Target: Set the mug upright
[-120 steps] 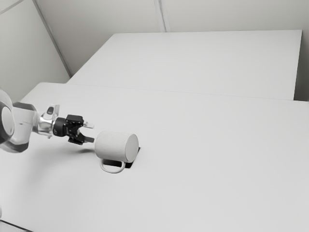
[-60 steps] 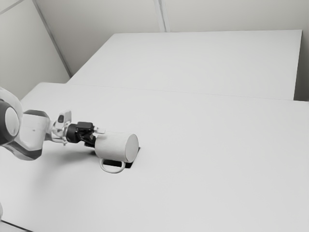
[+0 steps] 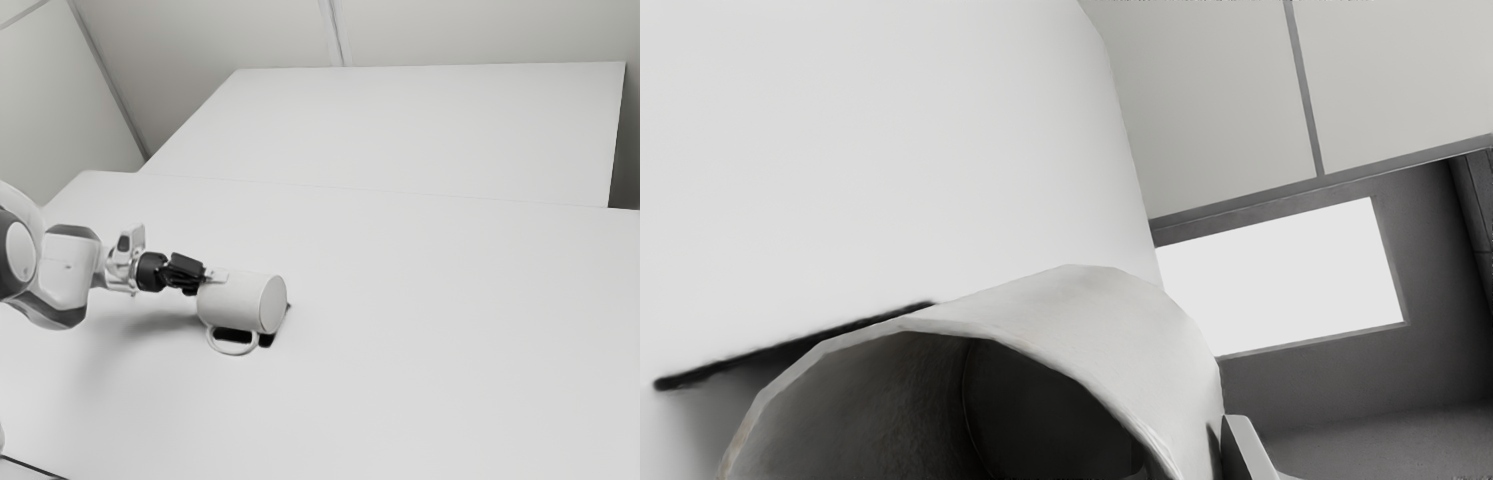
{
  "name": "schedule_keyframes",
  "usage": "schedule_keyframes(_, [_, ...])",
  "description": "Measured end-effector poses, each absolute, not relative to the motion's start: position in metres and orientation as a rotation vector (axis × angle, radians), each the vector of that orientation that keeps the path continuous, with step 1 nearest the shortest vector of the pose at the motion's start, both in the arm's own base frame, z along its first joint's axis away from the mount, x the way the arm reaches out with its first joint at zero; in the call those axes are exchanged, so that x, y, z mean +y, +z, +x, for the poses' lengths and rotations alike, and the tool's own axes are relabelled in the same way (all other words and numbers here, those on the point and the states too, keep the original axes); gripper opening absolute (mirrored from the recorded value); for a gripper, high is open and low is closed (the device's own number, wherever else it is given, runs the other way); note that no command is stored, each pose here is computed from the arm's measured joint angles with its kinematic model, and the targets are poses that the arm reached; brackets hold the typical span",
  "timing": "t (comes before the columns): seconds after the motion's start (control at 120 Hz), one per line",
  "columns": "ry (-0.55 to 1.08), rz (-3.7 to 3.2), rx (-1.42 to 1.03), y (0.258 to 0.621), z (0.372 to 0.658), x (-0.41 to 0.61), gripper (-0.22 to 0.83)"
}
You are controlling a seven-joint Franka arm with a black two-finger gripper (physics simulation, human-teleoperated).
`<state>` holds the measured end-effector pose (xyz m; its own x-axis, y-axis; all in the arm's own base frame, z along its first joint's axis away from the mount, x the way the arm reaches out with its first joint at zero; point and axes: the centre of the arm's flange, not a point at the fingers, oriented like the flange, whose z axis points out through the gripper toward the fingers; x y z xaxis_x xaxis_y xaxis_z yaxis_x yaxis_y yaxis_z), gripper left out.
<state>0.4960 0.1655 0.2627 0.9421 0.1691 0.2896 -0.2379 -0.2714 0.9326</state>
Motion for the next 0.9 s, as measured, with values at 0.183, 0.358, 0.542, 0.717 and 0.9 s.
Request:
schedule_keyframes(0.183, [0.428, 1.765, -0.097, 0.282, 0.504, 0.155, -0.16])
schedule_keyframes(0.358, [0.491, 1.927, -0.447, 0.388, 0.560, 0.129, -0.17])
schedule_keyframes(0.542, [0.214, 2.344, -0.861, 0.434, 0.590, 0.075, -0.17])
schedule_keyframes(0.717, [-0.003, 2.706, -1.049, 0.437, 0.591, 0.035, -0.17])
schedule_keyframes(0.9, [-0.093, 2.936, -1.000, 0.405, 0.552, 0.006, -0.17])
